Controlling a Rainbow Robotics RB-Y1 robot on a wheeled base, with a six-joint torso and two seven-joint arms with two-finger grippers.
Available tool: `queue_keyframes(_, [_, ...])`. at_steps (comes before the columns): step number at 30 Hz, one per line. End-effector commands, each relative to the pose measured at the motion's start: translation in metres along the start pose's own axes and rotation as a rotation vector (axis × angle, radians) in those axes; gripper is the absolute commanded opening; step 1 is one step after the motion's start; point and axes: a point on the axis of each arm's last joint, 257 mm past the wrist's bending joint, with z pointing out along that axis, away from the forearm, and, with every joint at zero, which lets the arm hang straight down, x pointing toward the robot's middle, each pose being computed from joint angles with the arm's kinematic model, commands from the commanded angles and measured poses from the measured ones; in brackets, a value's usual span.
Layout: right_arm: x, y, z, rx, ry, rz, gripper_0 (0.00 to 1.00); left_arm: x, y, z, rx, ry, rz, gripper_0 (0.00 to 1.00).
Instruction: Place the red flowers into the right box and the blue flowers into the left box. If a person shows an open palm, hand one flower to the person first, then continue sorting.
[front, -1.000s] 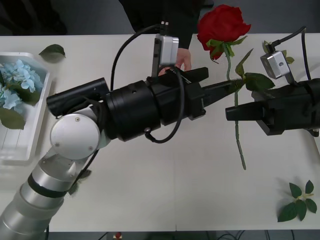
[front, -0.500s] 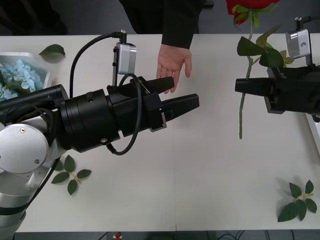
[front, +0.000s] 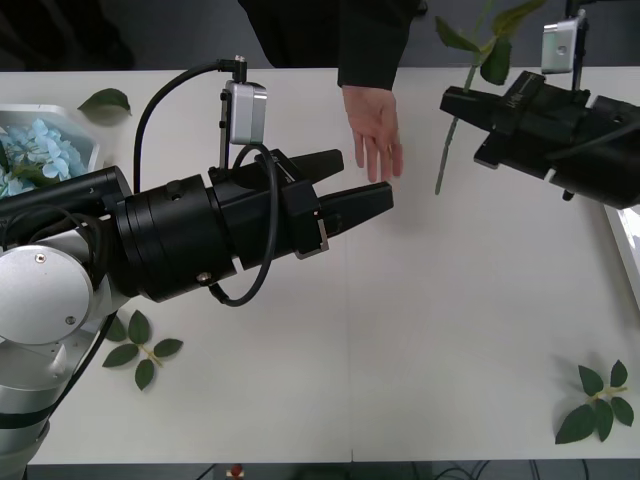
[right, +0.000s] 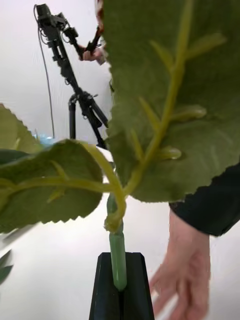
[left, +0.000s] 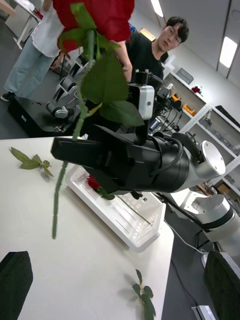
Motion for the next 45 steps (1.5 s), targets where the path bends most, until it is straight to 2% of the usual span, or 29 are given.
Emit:
queue_keyframes(1, [-0.037,-0.002,0.014,0.031,-0.037,-0.160,0.00,-0.012,-0.016,0.001,0.025,-0.023,-0.005,1.00])
queue_keyframes(8, [-0.052,-0.009,0.030,0.086,-0.058,-0.245,0.00,-0.013,-0.017,0.002,0.028,-0.027,-0.009,1.00])
queue_keyframes(20, [-0.053,-0.003,0.033,0.067,-0.062,-0.254,0.00,-0.014,-0.017,0.002,0.029,-0.027,-0.012,1.00])
queue_keyframes(21, [-0.053,-0.003,0.033,0.068,-0.061,-0.260,0.05,-0.014,-0.017,0.002,0.029,-0.027,-0.012,1.00])
queue_keyframes(22, [-0.053,-0.003,0.033,0.068,-0.062,-0.262,0.34,-0.014,-0.017,0.002,0.030,-0.026,-0.011,1.00])
queue_keyframes(23, [-0.053,-0.003,0.033,0.068,-0.062,-0.264,0.52,-0.014,-0.017,0.002,0.030,-0.026,-0.011,1.00])
queue_keyframes(24, [-0.053,-0.003,0.033,0.067,-0.063,-0.267,0.80,-0.014,-0.018,0.002,0.030,-0.026,-0.011,1.00])
queue_keyframes(25, [-0.054,-0.002,0.033,0.066,-0.066,-0.266,0.96,-0.014,-0.017,0.002,0.030,-0.027,-0.011,1.00])
queue_keyframes(26, [-0.053,-0.002,0.033,0.065,-0.065,-0.267,1.00,-0.014,-0.017,0.002,0.030,-0.027,-0.011,1.00])
queue_keyframes(37, [-0.052,-0.004,0.026,0.053,-0.050,-0.285,1.00,-0.015,-0.018,0.002,0.032,-0.028,-0.015,1.00])
queue_keyframes(45, [-0.041,-0.016,-0.030,-0.005,0.101,-0.351,1.00,-0.015,-0.018,0.002,0.033,-0.028,-0.018,1.00])
